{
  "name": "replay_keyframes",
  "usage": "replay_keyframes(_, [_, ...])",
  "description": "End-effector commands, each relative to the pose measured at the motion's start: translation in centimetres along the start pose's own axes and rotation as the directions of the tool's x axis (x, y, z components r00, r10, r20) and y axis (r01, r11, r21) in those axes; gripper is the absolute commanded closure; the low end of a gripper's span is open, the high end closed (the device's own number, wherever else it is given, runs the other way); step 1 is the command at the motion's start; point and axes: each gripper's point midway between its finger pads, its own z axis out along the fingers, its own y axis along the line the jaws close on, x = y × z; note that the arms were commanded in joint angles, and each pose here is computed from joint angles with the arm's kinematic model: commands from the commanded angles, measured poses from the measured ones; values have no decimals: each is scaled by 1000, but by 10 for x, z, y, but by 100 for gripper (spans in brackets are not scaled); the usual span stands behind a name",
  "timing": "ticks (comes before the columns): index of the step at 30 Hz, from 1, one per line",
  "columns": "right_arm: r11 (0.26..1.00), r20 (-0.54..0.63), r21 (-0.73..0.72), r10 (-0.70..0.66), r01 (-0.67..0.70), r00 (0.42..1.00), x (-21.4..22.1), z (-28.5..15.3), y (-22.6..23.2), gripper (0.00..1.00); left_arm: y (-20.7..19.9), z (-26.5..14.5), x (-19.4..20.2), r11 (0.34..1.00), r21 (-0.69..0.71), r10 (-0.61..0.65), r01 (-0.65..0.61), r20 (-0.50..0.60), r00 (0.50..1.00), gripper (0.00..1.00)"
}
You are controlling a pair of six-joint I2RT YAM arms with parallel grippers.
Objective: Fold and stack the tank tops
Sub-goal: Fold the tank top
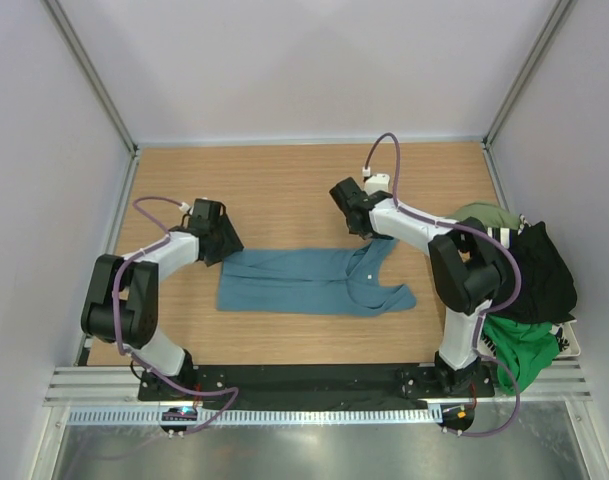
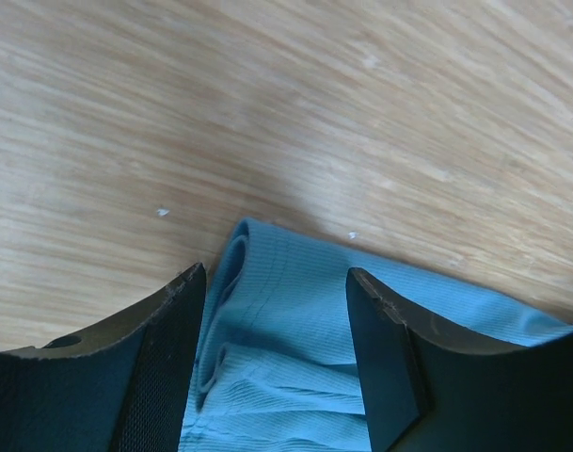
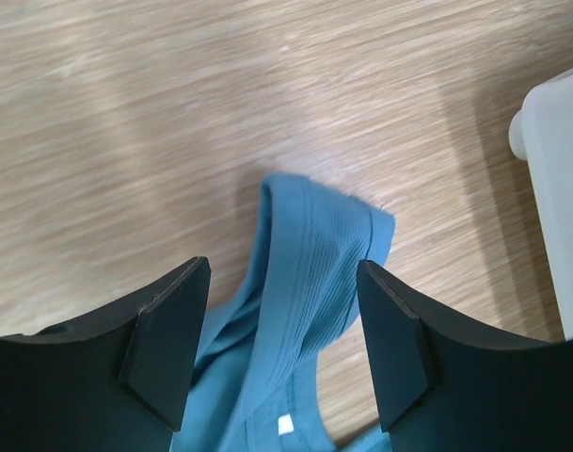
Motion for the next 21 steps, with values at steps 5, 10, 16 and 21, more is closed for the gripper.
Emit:
replay_keyframes(5, [998,6,60,34,-34,999,-21,18,-12,30,-12,8,-7,999,39,9,-10,7,1000,41])
replay_keyframes(10, [998,-2,49,42,-42,999,-17,20,-12,50,-11,8,-6,999,37,14,-14,7,1000,48])
replay_keyframes(16, [994,43,41,95,-97,995,-20,9,-25,94,-11,7,-7,999,34,20,-20,11,1000,64])
replay_keyframes(21, [985,102,-3,174,-175,979,-22,-5,-38,99,-8,9,-7,999,19,25,-25,11,1000,75])
